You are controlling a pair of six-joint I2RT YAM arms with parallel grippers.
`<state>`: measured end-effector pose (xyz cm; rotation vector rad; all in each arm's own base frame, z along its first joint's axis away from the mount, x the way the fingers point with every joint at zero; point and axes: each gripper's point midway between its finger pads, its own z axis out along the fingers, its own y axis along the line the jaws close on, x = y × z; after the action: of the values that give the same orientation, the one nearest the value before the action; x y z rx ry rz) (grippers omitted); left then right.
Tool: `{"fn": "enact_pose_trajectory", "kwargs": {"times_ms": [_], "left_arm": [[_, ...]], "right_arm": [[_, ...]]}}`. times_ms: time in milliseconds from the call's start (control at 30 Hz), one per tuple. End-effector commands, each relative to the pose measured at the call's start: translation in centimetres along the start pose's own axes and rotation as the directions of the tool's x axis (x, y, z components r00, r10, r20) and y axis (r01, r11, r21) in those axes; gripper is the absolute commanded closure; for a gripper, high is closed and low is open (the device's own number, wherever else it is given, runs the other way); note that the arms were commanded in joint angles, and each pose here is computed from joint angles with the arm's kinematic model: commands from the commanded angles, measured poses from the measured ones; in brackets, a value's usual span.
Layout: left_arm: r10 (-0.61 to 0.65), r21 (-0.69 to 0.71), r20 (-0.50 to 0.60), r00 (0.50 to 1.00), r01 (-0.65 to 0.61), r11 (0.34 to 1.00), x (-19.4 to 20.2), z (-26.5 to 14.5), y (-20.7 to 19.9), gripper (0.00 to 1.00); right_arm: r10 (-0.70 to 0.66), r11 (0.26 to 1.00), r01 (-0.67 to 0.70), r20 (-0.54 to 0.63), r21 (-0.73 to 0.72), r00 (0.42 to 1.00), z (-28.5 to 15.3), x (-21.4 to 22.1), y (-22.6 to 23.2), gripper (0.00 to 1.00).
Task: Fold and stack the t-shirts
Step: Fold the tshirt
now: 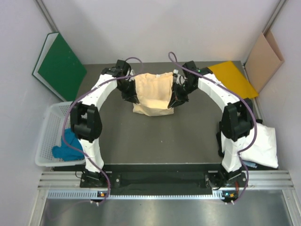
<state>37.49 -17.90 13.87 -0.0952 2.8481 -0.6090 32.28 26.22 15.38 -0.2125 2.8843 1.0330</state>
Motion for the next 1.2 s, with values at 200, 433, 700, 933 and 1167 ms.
{"fn": "enact_pose_trajectory", "kwargs": {"times_ms": [200, 433, 700, 933, 1167], "left_arm": [[-0.031, 0.136, 0.234, 0.972, -0.001, 0.991, -12.1, 1.2, -2.1, 1.0], [-0.091, 0.226, 0.373, 0.923, 0.005, 0.974, -17.4, 0.9, -2.6, 1.0], [-0.188, 0.31, 0.402, 0.896, 0.06, 0.949, -20.5, 2.7, -1.7, 1.0], [-0.254, 0.343, 0.416, 0.873, 0.108, 0.933, -22.7, 3.9, 0.0, 0.01], [-0.179, 0.298, 0.52, 0.836, 0.019, 0.954, -22.4, -1.5, -0.2, 0.01]], "right_arm": [[-0.131, 0.991, 0.134, 0.308, 0.014, 0.942, -1.0, -14.6, -2.1, 1.0], [-0.113, 0.989, 0.142, 0.43, -0.036, 0.896, -0.7, -19.5, -3.2, 0.99], [-0.11, 0.984, 0.173, 0.615, -0.044, 0.781, -2.0, -25.6, -2.3, 0.86], [-0.041, 0.995, 0.097, 0.721, -0.037, 0.692, -2.8, -29.1, -3.8, 0.26], [-0.136, 0.99, 0.12, 0.721, 0.074, 0.68, -5.4, -26.0, -4.0, 0.01]]}}
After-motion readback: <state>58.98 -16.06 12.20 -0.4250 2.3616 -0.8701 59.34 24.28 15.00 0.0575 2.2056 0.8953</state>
